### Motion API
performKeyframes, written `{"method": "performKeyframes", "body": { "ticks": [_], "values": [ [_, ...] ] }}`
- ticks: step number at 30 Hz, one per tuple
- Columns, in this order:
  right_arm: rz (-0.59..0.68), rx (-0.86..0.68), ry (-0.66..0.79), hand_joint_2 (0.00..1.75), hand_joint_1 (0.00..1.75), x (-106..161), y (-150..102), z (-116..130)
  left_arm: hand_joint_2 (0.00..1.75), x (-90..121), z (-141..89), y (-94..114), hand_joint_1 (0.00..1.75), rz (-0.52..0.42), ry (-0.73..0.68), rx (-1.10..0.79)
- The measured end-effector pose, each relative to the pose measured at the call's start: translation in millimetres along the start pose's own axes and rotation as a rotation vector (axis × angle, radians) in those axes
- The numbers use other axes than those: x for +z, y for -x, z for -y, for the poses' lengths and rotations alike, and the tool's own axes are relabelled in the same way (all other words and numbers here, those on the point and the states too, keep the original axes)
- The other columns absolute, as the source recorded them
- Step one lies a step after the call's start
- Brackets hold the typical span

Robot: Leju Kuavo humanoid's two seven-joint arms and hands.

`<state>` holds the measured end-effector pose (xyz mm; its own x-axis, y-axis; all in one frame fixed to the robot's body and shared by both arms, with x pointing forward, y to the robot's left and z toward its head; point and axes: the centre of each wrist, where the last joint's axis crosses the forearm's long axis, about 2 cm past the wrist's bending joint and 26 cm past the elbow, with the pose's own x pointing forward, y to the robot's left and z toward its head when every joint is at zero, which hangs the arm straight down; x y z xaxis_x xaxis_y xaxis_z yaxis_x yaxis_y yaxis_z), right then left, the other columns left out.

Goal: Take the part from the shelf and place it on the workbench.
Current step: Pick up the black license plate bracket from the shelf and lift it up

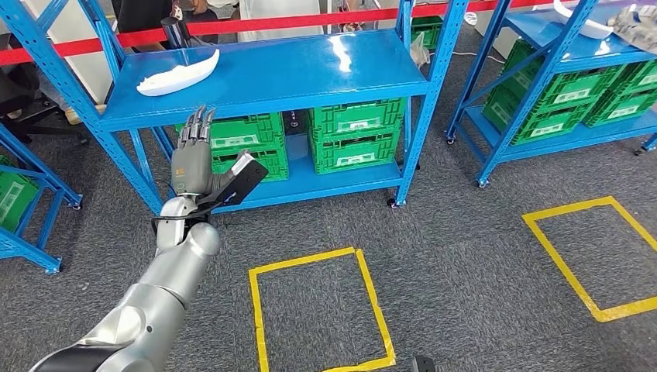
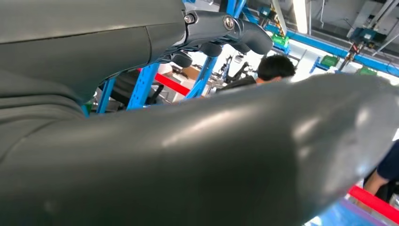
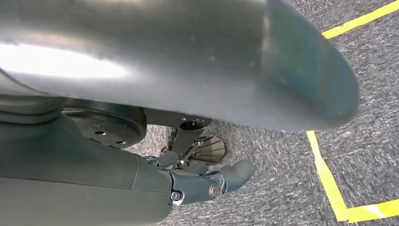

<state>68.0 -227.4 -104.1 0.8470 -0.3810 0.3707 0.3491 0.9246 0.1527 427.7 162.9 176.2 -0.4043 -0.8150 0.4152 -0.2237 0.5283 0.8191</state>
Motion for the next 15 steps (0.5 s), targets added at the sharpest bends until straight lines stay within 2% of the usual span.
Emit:
{"method": "performKeyframes", "body": {
  "ticks": [7, 15],
  "values": [
    [-0.002, -0.012, 0.004, 0.00, 0.00, 0, 1, 0, 0.00, -3, -4, -1, 0.00, 0.003, -0.027, 0.003],
    [-0.034, -0.023, 0.016, 0.00, 0.00, 4, 15, 6, 0.00, 12, 5, 6, 0.00, -0.026, -0.011, 0.019]
  ]
}}
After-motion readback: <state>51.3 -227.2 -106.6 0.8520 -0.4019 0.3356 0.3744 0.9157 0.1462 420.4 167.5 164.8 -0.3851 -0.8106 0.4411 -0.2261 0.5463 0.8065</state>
